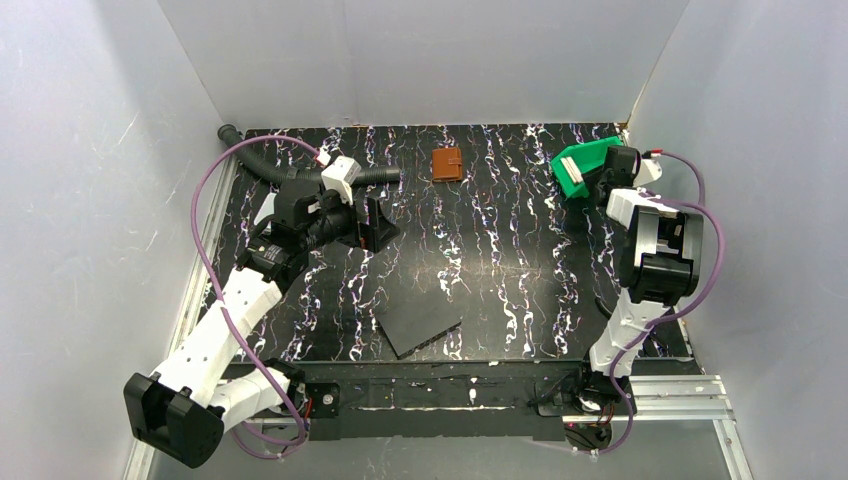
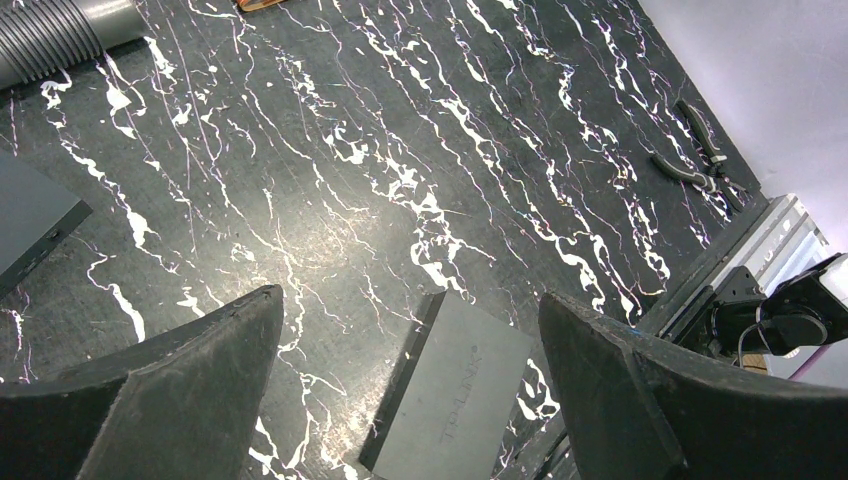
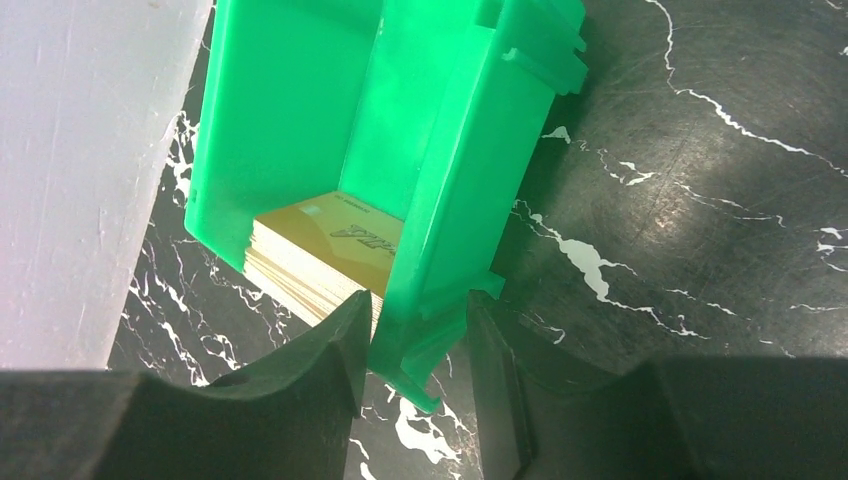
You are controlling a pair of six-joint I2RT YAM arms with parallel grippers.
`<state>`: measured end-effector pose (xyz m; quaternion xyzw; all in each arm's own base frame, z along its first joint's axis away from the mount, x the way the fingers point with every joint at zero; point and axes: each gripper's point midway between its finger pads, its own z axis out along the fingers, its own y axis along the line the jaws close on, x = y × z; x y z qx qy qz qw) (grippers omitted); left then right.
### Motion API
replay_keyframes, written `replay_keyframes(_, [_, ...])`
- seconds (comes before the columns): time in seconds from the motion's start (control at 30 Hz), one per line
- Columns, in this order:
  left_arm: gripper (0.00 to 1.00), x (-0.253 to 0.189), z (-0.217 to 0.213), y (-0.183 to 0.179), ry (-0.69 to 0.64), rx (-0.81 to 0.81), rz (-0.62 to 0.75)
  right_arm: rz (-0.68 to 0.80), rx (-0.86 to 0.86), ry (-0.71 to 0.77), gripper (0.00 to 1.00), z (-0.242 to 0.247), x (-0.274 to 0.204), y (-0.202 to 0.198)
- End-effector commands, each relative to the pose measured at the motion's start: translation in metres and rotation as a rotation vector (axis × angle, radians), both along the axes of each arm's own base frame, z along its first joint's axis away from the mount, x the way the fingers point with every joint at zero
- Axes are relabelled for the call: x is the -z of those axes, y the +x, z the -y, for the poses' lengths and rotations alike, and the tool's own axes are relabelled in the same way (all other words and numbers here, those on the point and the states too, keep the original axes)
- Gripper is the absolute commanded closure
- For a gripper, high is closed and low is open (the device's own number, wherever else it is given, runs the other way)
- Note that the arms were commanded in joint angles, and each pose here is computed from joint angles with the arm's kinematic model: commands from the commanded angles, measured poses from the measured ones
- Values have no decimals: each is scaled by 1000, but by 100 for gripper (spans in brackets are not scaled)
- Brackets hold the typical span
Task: Put the credit cards into the card holder
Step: Move the storage box to the center of the board.
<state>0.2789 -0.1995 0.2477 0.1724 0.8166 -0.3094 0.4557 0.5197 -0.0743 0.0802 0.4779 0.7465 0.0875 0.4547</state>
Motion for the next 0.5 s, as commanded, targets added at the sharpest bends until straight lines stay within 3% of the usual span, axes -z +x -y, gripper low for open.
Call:
replay_keyframes(0.0, [1, -5, 3, -4, -12, 20, 17, 22, 53, -8, 54, 10, -25, 0])
replay_keyframes(0.47, [1, -8, 4, -7, -19, 28, 24, -33, 115, 13, 62, 10, -37, -44])
